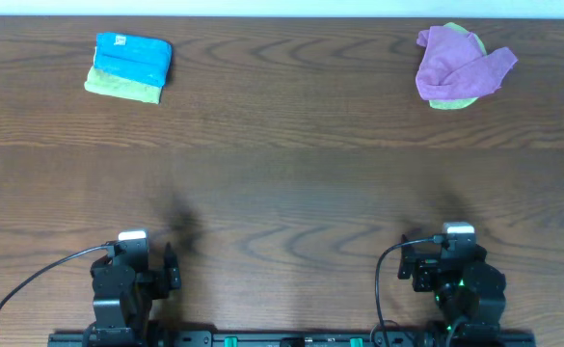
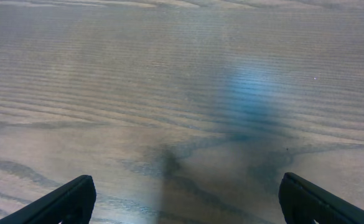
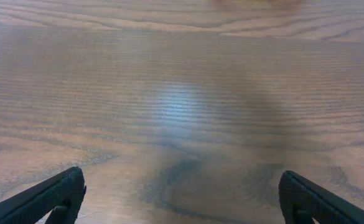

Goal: Fold the cloth

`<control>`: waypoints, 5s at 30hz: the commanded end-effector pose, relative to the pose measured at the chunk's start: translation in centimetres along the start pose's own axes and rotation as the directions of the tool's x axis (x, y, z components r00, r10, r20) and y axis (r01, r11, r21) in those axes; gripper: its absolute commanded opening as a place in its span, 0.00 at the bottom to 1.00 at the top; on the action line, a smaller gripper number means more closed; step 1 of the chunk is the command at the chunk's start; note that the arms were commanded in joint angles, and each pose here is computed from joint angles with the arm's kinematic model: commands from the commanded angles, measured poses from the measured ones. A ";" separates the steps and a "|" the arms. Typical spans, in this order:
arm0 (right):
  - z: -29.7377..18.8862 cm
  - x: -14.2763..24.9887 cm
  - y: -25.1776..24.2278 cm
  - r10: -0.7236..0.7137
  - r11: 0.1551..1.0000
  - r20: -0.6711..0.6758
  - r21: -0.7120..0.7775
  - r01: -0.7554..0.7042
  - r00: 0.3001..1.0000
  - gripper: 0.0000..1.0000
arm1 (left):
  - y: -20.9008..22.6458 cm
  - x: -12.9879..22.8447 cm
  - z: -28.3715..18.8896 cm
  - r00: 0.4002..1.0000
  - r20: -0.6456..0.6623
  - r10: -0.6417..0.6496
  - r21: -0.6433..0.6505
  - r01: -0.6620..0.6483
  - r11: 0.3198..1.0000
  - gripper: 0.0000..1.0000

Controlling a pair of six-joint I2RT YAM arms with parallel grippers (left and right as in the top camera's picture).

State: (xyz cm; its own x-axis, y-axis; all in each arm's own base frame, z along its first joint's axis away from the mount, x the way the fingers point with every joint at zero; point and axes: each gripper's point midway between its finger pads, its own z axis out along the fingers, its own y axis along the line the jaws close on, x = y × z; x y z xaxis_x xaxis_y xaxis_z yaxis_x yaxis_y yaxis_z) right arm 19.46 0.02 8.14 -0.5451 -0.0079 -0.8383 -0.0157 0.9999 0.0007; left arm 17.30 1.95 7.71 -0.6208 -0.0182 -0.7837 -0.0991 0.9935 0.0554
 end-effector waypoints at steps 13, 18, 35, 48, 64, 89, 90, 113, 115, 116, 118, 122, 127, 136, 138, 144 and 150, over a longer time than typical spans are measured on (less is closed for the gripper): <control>-2.5 -7.1 -0.9 0.161 0.986 0.007 0.037 -0.161 0.987 0.99 | 0.0 2.3 0.9 0.997 -0.073 0.015 -0.004 -0.015 1.000 0.95; -1.7 -14.0 -2.1 0.185 0.981 -0.065 0.076 -0.180 0.980 0.99 | 0.0 2.4 0.9 0.997 -0.074 0.015 -0.004 -0.016 1.000 0.95; 12.6 -26.3 -8.5 0.281 0.958 -0.195 0.108 -0.264 0.940 0.99 | 0.0 2.3 0.9 0.997 -0.073 0.015 -0.004 -0.015 1.000 0.95; 13.6 -27.3 -10.2 0.282 0.955 -0.140 0.141 -0.263 0.949 0.99 | 0.0 2.3 0.9 0.997 -0.073 0.015 -0.004 -0.015 1.000 0.95; 24.3 -26.0 -13.3 0.347 0.931 -0.144 0.174 -0.322 0.927 0.99 | 0.0 2.4 0.9 0.997 -0.074 0.015 -0.004 -0.016 1.000 0.95; 34.6 -18.4 -11.9 0.428 0.904 -0.274 0.145 -0.402 0.861 0.88 | 0.0 2.3 0.9 0.997 -0.073 0.015 -0.004 -0.015 1.000 0.95; 34.7 -18.2 -11.8 0.427 0.904 -0.279 0.145 -0.402 0.860 0.86 | 0.0 2.4 0.9 0.997 -0.074 0.015 -0.004 -0.016 1.000 0.95; 28.3 -25.3 -11.4 0.410 0.912 -0.200 0.120 -0.393 0.890 0.02 | 0.0 2.3 0.9 0.997 -0.073 0.015 -0.004 -0.015 1.000 0.95; 27.1 -26.5 -11.3 0.406 0.913 -0.181 0.114 -0.391 0.896 0.01 | 0.0 2.3 0.9 0.997 -0.073 0.015 -0.004 -0.015 1.000 0.95; 26.6 -27.0 -11.2 0.406 0.913 -0.174 0.112 -0.391 0.897 0.02 | 0.0 2.3 0.9 0.997 -0.073 0.015 -0.004 -0.015 1.000 0.95; 25.8 -27.7 -11.1 0.403 0.915 -0.163 0.108 -0.389 0.901 0.02 | 0.0 2.3 0.9 0.997 -0.073 0.015 -0.004 -0.015 1.000 0.95; 24.3 -28.9 -10.6 0.397 0.917 -0.148 0.099 -0.385 0.906 0.02 | 0.0 2.3 0.9 0.997 -0.073 0.015 -0.004 -0.015 1.000 0.95; 22.5 -30.2 -9.5 0.375 0.927 -0.142 0.076 -0.367 0.916 0.01 | 0.0 2.4 0.9 0.997 -0.074 0.015 -0.004 -0.016 1.000 0.95; 16.6 -31.9 -3.2 0.170 0.978 -0.195 -0.084 -0.189 0.966 0.02 | 0.0 2.3 0.9 0.997 -0.073 0.015 -0.004 -0.015 1.000 0.95; 14.6 -31.9 -2.4 0.158 0.979 -0.212 -0.096 -0.181 0.964 0.01 | 0.0 2.4 0.9 0.997 -0.074 0.015 -0.004 -0.016 1.000 0.95; 8.3 -31.1 -0.6 0.069 0.972 -0.266 -0.197 -0.124 0.962 0.02 | 0.0 2.3 0.9 0.997 -0.073 0.015 -0.004 -0.015 1.000 0.95; 3.6 -28.4 0.6 0.042 0.960 -0.354 -0.246 -0.136 0.934 0.02 | 0.0 2.4 0.9 0.997 -0.074 0.015 -0.004 -0.016 1.000 0.95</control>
State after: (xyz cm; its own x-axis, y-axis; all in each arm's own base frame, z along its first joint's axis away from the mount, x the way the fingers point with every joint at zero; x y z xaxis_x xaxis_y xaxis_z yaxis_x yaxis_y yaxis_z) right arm 39.33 0.04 29.20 -0.8139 0.0746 -0.5762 -0.0784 0.9686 0.2361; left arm 17.33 1.95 7.65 -0.6206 -0.0178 -0.7840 -0.0989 0.9935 0.0557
